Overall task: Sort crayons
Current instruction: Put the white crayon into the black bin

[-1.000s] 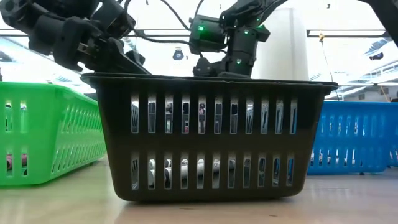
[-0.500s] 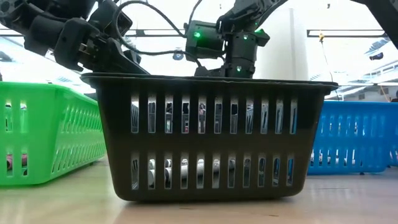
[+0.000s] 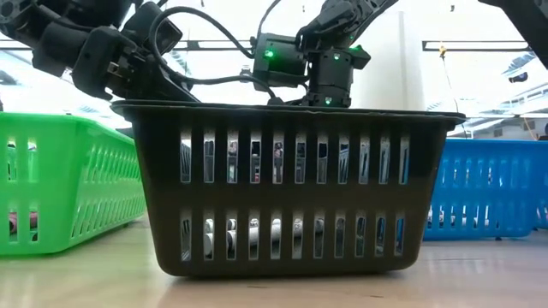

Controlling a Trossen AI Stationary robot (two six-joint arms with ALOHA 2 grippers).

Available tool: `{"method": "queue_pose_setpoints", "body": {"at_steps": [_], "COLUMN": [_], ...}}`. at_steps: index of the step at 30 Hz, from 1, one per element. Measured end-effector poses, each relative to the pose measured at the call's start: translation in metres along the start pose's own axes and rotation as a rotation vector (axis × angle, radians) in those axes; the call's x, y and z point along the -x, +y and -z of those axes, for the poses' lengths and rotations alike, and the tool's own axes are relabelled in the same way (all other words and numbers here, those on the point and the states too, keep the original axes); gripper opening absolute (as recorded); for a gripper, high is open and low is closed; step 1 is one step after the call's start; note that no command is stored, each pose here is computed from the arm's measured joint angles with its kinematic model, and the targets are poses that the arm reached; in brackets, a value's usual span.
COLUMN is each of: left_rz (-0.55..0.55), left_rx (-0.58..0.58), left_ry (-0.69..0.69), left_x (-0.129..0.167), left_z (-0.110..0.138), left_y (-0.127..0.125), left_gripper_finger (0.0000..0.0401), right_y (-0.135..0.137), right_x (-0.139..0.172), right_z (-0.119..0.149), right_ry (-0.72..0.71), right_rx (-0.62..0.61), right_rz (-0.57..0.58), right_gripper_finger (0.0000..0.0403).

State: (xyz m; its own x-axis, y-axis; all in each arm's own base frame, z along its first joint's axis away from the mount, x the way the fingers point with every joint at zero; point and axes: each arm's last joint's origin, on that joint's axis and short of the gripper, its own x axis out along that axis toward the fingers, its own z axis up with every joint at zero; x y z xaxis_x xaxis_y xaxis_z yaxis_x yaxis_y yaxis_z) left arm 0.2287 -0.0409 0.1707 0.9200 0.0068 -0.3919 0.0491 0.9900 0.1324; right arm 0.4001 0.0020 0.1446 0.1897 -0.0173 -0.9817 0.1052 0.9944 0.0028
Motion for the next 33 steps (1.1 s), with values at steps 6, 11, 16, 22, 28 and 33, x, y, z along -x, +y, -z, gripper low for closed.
{"method": "queue_pose_setpoints", "body": {"at_steps": [6, 11, 16, 22, 28, 33], "left_rz": [0.0, 0.001, 0.0, 0.001, 0.001, 0.001], "left_rx": [-0.001, -0.001, -0.002, -0.002, -0.003, -0.003], "left_ry": [0.006, 0.008, 0.008, 0.013, 0.013, 0.014], "left_x": [0.0, 0.0, -0.0001, -0.0001, -0.0001, -0.0001], "left_z": [0.0005, 0.0007, 0.0007, 0.0012, 0.0012, 0.0013], "left_y": [0.0, -0.0001, -0.0001, -0.0001, -0.0001, -0.0001], "left_gripper_finger": [0.0133, 0.0133, 0.0133, 0.0133, 0.0133, 0.0133], "right_y": [-0.0001, 0.0, 0.0003, -0.0001, -0.0003, -0.0007], "right_x": [-0.0001, -0.0001, -0.0025, -0.0059, -0.0064, -0.0066], "right_z": [-0.0001, -0.0005, -0.0008, 0.0027, 0.0027, 0.0031], "right_ry": [-0.002, -0.006, -0.031, -0.037, -0.038, -0.037], "right_rx": [-0.003, -0.01, -0.012, -0.021, -0.013, 0.031], "right_rz": [0.003, 0.005, 0.013, 0.015, 0.02, 0.054], "right_gripper_finger": [0.0186, 0.0177, 0.0176, 0.0176, 0.0176, 0.0168]}}
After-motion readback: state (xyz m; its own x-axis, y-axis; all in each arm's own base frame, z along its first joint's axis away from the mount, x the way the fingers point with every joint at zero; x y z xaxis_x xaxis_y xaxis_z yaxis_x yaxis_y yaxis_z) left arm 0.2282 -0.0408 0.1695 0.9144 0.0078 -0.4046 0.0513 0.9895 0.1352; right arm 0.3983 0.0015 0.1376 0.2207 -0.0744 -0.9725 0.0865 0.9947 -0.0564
